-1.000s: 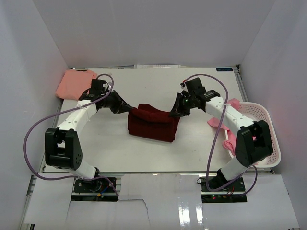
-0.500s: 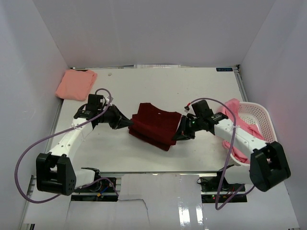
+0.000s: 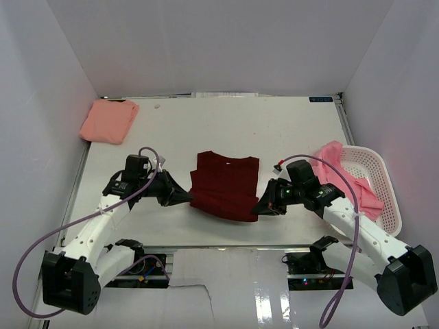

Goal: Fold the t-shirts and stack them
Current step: Fold the long partially folded tshirt into a neat square

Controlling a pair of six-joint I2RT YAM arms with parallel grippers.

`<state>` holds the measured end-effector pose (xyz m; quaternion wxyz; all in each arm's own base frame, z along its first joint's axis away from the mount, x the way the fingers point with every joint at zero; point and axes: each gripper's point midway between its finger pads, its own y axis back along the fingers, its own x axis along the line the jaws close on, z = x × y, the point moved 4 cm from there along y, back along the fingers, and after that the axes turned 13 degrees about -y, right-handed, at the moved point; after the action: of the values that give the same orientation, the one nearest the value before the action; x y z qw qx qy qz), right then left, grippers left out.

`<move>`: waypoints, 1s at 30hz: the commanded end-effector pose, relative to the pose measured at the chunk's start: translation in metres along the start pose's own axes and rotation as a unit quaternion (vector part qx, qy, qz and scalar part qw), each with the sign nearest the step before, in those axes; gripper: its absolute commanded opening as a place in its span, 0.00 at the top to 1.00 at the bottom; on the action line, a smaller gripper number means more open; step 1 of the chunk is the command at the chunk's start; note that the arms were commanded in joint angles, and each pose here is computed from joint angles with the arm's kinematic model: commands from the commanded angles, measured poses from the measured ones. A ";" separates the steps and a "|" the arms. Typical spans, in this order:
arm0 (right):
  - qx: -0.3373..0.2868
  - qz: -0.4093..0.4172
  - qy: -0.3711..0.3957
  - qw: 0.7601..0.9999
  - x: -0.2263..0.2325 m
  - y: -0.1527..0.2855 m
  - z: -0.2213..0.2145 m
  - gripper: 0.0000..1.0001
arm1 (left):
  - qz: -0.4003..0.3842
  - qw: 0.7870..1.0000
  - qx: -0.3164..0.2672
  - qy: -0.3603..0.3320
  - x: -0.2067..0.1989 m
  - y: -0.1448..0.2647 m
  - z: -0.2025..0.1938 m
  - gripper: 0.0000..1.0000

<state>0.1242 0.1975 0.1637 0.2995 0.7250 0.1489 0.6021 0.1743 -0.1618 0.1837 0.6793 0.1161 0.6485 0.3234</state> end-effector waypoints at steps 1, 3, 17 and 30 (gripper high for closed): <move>0.018 -0.016 -0.030 0.999 -0.020 0.000 -0.015 0.92 | -0.020 0.999 0.024 0.013 0.007 0.004 -0.026 0.99; 0.023 -0.019 -0.035 0.999 -0.032 0.001 -0.023 0.92 | -0.026 0.999 0.034 0.015 0.012 0.006 -0.039 0.99; 0.014 -0.028 -0.043 0.999 -0.043 0.011 -0.036 0.92 | -0.003 0.998 0.053 0.033 0.026 0.010 -0.060 0.99; -0.009 -0.014 0.004 1.000 0.003 0.019 -0.010 0.92 | -0.005 1.000 0.017 0.006 -0.010 0.011 -0.014 0.98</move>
<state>0.1011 0.1846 0.1591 0.3157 0.7370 0.1692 0.5732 0.1442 -0.1595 0.1811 0.6532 0.1376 0.6779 0.3081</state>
